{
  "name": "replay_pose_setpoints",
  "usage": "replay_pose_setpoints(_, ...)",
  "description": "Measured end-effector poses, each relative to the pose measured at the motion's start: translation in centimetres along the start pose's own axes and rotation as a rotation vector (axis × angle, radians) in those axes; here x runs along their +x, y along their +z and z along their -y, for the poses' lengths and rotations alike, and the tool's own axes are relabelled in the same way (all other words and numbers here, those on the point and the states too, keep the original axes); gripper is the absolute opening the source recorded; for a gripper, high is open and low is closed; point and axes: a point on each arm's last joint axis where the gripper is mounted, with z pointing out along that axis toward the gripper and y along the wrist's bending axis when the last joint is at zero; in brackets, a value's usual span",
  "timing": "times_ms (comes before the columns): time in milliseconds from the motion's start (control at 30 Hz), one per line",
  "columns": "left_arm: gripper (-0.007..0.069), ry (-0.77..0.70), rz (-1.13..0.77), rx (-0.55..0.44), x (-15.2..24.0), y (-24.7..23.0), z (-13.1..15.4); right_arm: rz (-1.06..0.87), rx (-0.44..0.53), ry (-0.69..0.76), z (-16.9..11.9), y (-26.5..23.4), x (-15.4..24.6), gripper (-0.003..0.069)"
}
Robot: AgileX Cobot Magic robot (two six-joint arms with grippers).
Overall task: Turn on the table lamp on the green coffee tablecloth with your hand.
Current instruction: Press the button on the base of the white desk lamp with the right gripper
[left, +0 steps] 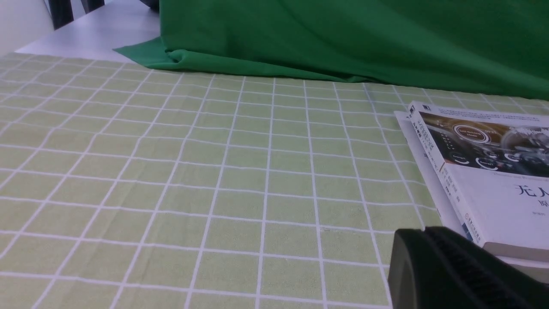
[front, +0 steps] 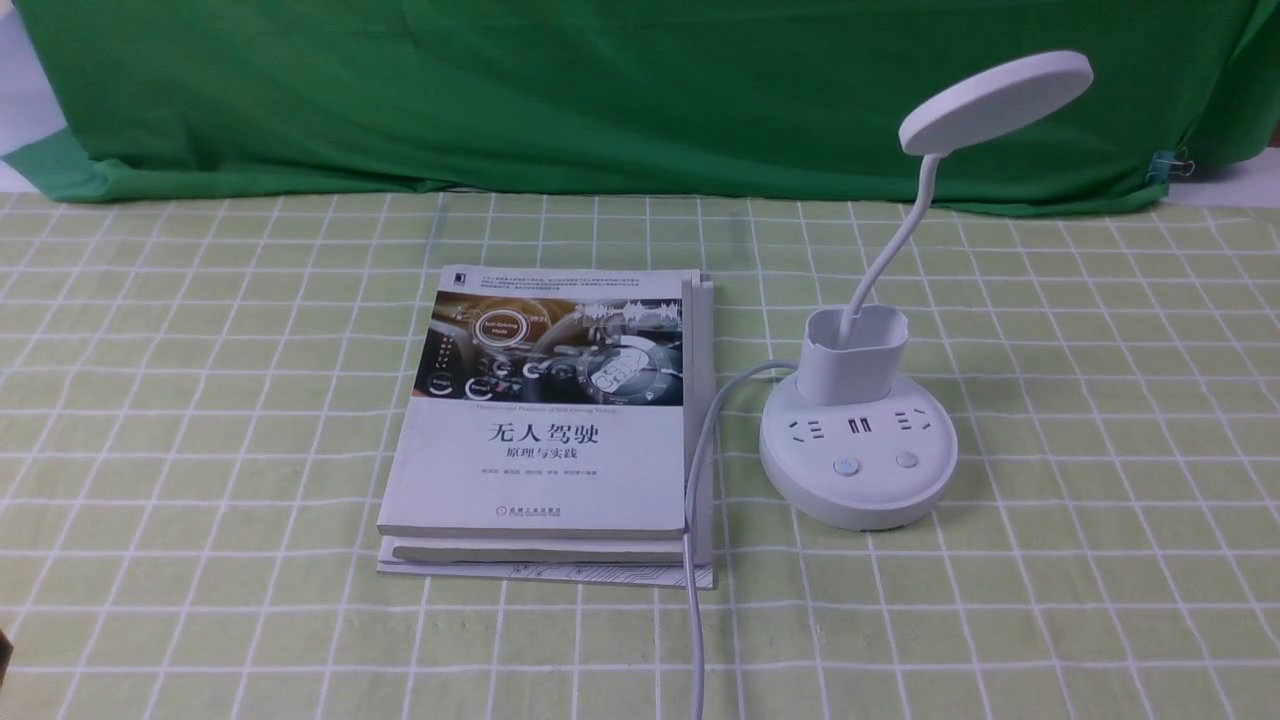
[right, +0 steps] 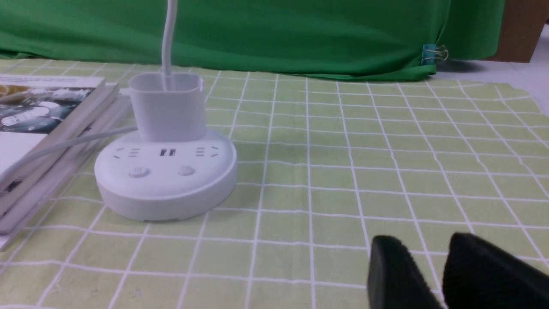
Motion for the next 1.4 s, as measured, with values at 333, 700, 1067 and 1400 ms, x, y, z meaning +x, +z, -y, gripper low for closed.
replay_pose_setpoints(333,0.0003,0.0,0.0,0.0,0.0,0.0,0.0,0.005,0.001,0.0,0.0,0.0,0.0,0.0239)
replay_pose_setpoints(700,0.0003,0.0,0.0,0.0,0.0,0.0,0.0,0.046,0.006,0.094,0.1,0.0,-0.4,0.0239)
replay_pose_setpoints(1067,0.0003,0.0,0.0,0.0,0.0,0.0,0.0,0.228,-0.003,0.388,0.4,-0.2,-2.0,0.0239)
replay_pose_setpoints(1400,0.0003,0.0,0.0,0.0,0.0,0.0,0.0,0.256,-0.022,0.507,0.4,-0.3,-2.5,0.009)
